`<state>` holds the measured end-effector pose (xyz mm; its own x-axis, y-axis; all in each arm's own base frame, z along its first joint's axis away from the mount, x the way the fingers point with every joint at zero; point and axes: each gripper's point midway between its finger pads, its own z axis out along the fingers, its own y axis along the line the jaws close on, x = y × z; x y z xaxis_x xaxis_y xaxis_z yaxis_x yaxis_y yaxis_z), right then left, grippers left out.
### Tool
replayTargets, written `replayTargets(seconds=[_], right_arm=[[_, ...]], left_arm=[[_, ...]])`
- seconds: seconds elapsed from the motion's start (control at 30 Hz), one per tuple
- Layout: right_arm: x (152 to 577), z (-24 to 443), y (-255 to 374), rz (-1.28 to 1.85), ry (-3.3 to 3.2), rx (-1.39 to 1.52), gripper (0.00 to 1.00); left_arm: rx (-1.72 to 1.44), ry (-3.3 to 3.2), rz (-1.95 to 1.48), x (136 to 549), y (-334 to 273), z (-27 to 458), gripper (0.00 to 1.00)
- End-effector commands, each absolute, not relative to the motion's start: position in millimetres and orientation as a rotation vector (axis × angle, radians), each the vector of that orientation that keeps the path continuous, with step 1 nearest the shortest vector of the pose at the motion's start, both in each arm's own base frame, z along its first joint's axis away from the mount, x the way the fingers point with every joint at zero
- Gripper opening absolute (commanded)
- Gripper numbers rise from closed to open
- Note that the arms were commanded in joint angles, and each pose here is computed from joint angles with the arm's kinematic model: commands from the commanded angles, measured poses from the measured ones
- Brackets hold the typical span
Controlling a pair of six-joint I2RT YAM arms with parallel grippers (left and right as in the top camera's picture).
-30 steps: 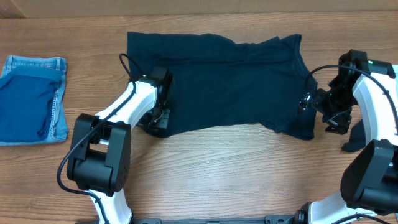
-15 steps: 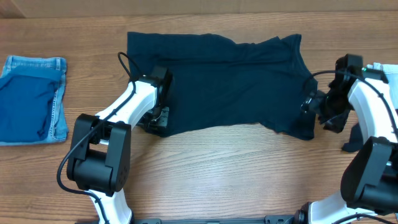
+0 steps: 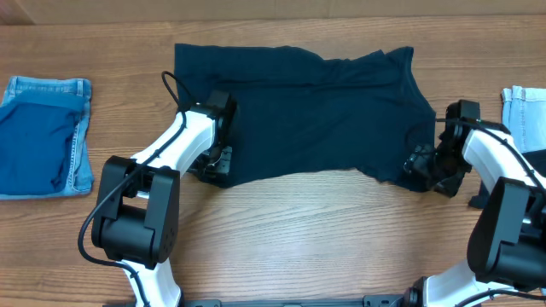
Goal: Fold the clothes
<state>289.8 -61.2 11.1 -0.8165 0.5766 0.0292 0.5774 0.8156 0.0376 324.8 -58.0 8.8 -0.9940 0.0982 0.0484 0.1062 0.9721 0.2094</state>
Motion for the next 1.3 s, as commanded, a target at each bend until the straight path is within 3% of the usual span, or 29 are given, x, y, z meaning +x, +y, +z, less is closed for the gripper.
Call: replayTargets(seconds=[0.0, 0.03, 0.13, 0.33, 0.57, 0.8, 0.93, 1.27], right_arm=[[287.3, 7.0, -63.2, -0.054, -2.974, -0.947, 0.63], [287.9, 7.0, -63.3, -0.055, -2.976, -0.948, 0.54], [290.1, 7.0, -63.5, -0.058, -2.985, -0.948, 0.04], [289.9, 19.8, -58.1, -0.103, -2.965, -0.944, 0.04], [296.6, 88.5, -56.0, -0.159, -3.111, -0.978, 0.04], [277.8, 98.9, -57.0, -0.109, -3.068, -1.023, 0.04], [271.9, 113.6, -66.7, -0.079, -3.080, -1.127, 0.04], [237.7, 129.1, -82.9, -0.040, -3.000, -1.243, 0.04]], left_arm=[[-0.137, -3.079, -0.347, 323.7, -56.6, 6.5, 0.04], [-0.138, -3.079, -0.347, 323.8, -56.8, 6.5, 0.04], [-0.138, -3.079, -0.348, 323.7, -56.7, 6.5, 0.04], [-0.135, -3.079, -0.313, 325.8, -61.2, 18.1, 0.04], [-0.103, -3.248, -0.259, 336.1, -64.7, 83.3, 0.04], [-0.002, -3.373, -0.345, 320.1, -45.4, 144.4, 0.04], [0.090, -3.357, -0.511, 312.5, -24.4, 154.0, 0.04], [0.272, -3.361, -0.518, 294.8, -17.1, 169.6, 0.04]])
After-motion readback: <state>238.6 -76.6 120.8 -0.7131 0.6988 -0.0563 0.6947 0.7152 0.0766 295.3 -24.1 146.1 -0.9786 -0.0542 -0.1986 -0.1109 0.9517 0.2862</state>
